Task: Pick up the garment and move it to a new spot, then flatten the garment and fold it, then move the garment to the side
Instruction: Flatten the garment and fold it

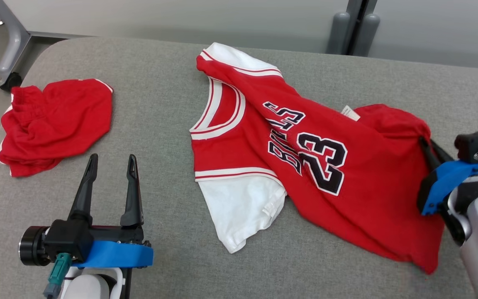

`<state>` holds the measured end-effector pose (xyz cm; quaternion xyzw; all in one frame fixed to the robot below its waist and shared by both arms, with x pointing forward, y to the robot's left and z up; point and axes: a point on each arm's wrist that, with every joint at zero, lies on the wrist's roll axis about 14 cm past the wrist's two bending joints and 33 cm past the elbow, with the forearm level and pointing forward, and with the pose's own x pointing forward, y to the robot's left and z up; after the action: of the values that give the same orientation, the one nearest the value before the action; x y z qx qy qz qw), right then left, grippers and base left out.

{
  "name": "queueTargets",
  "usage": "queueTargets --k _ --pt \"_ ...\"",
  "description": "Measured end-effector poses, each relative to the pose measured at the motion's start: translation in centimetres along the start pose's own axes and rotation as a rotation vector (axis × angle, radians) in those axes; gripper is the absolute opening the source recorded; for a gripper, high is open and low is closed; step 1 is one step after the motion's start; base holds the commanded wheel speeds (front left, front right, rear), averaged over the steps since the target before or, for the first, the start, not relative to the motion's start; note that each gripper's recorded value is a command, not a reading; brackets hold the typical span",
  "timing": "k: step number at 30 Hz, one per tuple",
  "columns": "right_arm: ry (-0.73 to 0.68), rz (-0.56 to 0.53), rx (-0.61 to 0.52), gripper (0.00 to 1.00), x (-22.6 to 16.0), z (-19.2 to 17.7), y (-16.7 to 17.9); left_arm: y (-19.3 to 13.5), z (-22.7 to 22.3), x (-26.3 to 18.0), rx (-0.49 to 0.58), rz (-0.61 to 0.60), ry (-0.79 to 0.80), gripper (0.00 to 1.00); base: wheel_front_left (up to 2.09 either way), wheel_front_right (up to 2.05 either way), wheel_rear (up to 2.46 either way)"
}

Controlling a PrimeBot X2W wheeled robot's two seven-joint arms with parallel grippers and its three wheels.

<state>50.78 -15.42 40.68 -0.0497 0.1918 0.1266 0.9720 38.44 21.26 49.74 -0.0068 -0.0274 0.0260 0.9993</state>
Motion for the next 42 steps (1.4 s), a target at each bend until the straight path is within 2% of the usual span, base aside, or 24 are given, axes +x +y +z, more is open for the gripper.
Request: queueTargets --k 12,14,15,17,23,31,42 --pt "-0.140 -0.158 -0.017 0.00 3.8 6.6 -6.8 0.4 -0.9 0.5 -0.005 0.012 0.027 1.00 0.00 0.00 0.00" --pt "-0.136 -0.170 -0.006 0.81 4.1 6.3 -7.0 0.4 -1.0 0.6 -0.004 0.012 0.031 1.00 0.00 0.00 0.00" --pt "-0.113 -0.172 -0.002 1.00 4.2 5.6 -7.0 0.4 -1.2 0.6 -0.004 0.010 0.035 1.00 0.00 0.00 0.00" --pt "-0.101 -0.173 -0.005 1.00 4.2 4.8 -6.8 0.2 -1.3 0.6 -0.005 0.006 0.039 1.00 0.00 0.00 0.00" --pt "-0.164 -0.200 0.007 1.00 3.2 5.8 -7.5 -0.4 -1.3 0.9 -0.013 -0.012 0.036 1.00 0.00 0.00 0.00" --pt "-0.291 -0.249 0.020 1.00 -1.8 6.5 -8.4 -1.8 -0.6 0.7 -0.023 -0.049 0.014 1.00 0.00 0.00 0.00" --pt "-0.235 -0.215 0.038 1.00 -8.8 -0.5 -4.9 -3.1 0.1 0.4 -0.029 -0.088 -0.008 1.00 0.00 0.00 0.00"
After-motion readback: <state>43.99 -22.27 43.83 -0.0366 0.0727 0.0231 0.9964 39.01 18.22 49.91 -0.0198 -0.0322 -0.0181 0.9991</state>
